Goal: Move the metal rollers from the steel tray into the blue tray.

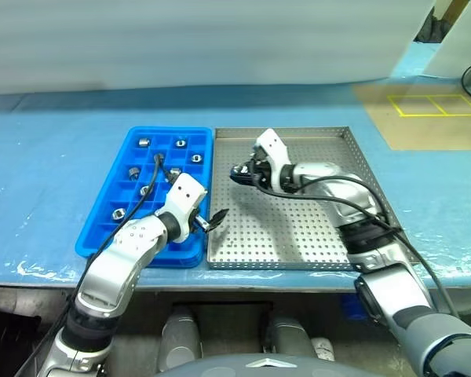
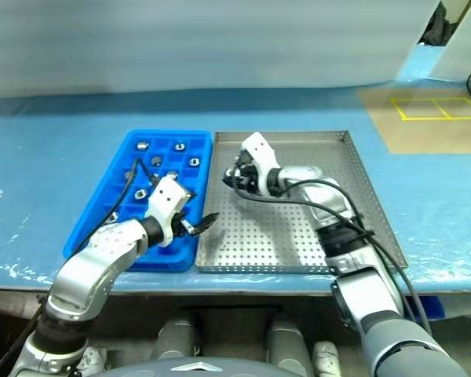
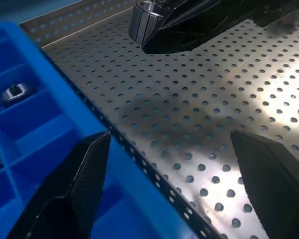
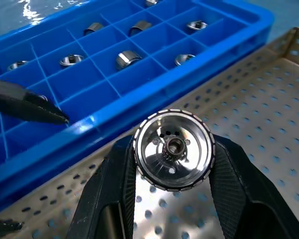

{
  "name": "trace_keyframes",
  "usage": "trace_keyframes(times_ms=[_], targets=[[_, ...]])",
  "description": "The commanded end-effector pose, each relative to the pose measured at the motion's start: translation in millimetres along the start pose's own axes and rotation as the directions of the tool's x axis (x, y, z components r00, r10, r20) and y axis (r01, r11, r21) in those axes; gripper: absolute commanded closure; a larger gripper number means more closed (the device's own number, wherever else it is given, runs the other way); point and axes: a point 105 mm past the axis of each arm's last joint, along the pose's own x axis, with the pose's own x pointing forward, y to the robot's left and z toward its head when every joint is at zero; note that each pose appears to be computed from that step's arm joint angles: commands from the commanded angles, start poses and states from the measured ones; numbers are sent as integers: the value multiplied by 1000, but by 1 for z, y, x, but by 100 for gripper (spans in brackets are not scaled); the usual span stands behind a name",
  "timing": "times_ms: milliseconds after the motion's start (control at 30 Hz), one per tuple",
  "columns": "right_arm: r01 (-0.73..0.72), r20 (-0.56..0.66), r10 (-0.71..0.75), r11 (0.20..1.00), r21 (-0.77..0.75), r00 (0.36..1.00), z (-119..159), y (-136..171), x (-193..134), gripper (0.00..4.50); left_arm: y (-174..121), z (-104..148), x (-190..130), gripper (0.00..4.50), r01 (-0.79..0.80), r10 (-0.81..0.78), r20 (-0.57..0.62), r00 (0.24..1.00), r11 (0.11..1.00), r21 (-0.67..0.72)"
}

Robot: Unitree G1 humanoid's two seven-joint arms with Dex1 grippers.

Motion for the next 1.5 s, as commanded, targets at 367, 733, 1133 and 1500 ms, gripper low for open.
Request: trace_keyframes(times_ms=[367,733,1133,1500], targets=[[-56,32,59,995,-85,998,25,8,36,287,11,6,-26,43,-149,149,23,989,989,-6],[-175,29,180,976,-126,983,27,37,48,287,12,6,-33,43,-185,186,29,982,982,-21],[-144,-50,137,970,-193,989,10,39,61,287,11,5,-36,43,-210,211,25,977,977,-26],[-143,-10,144,976,-161,990,15,29,51,11,15,12,-31,43,-199,200,49,979,980,-22]])
